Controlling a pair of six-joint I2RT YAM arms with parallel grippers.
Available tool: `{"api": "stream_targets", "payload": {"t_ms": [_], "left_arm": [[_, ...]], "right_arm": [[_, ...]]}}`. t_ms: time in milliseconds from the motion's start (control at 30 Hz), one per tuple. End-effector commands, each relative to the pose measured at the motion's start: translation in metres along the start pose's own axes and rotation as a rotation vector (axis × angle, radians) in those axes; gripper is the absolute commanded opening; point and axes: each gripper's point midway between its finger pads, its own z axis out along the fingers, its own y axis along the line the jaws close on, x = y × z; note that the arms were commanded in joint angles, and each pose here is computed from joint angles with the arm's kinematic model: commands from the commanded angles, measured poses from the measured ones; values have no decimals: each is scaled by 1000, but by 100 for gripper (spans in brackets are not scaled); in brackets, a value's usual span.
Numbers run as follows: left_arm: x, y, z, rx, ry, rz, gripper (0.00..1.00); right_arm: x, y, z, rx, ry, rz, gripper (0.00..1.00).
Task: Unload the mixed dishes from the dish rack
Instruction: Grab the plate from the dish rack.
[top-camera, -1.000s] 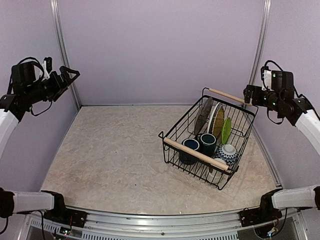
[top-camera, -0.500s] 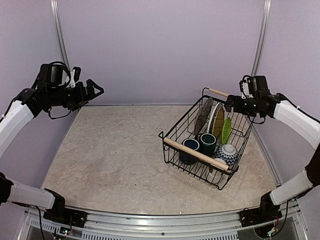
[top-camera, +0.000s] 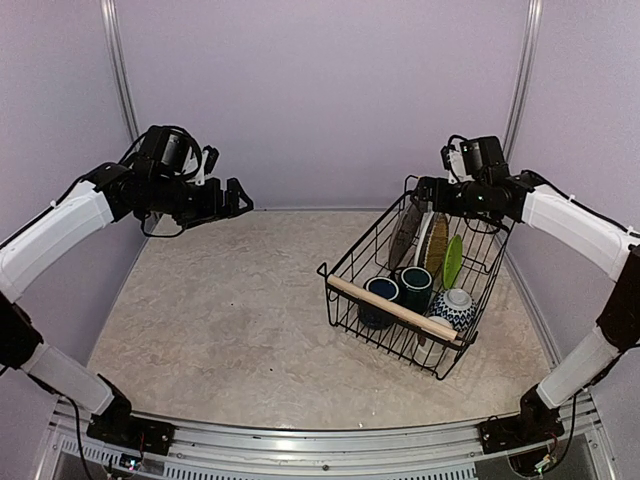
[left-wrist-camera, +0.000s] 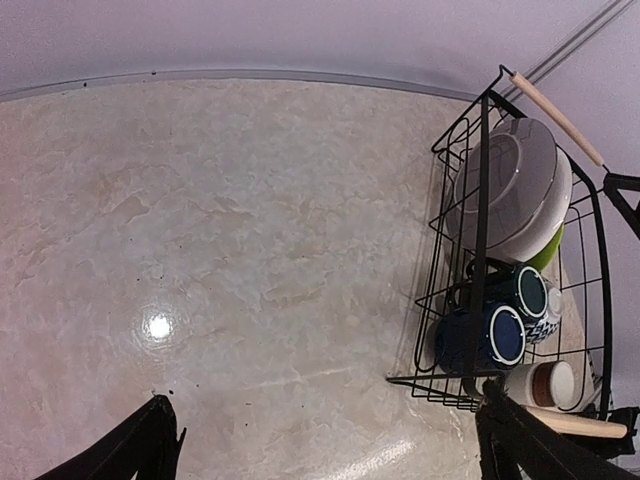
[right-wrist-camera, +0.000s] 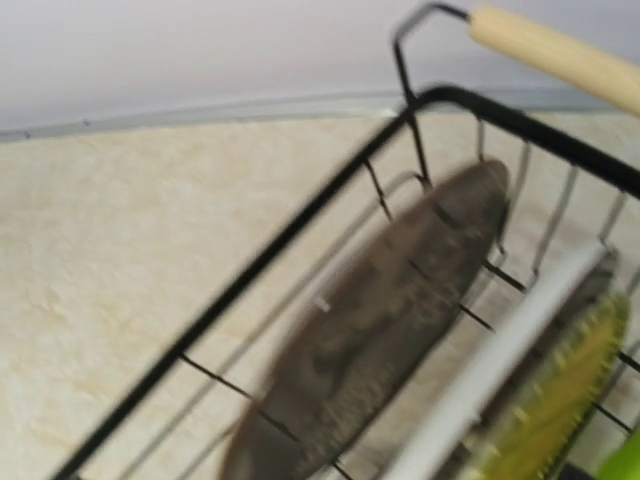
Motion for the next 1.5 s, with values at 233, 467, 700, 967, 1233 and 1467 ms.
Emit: {"api": "stream_targets", "payload": {"t_ms": [233, 467, 700, 967, 1233, 1467], "left_arm": [[3, -33, 11, -12, 13, 90, 99], [10, -41, 17, -30, 25, 109, 99], [13, -43, 14, -29, 28, 112, 99], [14, -44, 12, -36, 28, 119, 99], [17, -40, 5, -50, 25, 126, 99], [18, -39, 0, -52, 17, 125, 99]], "right_arm": [[-20, 16, 21, 25, -56, 132, 96], [-17, 15, 43, 83, -61, 235, 83], [-13, 23, 62, 131, -54, 282, 66], [-2, 22, 82, 245, -48, 300, 56], [10, 15, 95, 314, -43, 316, 44], [14, 9, 105, 380, -44, 333, 33]]}}
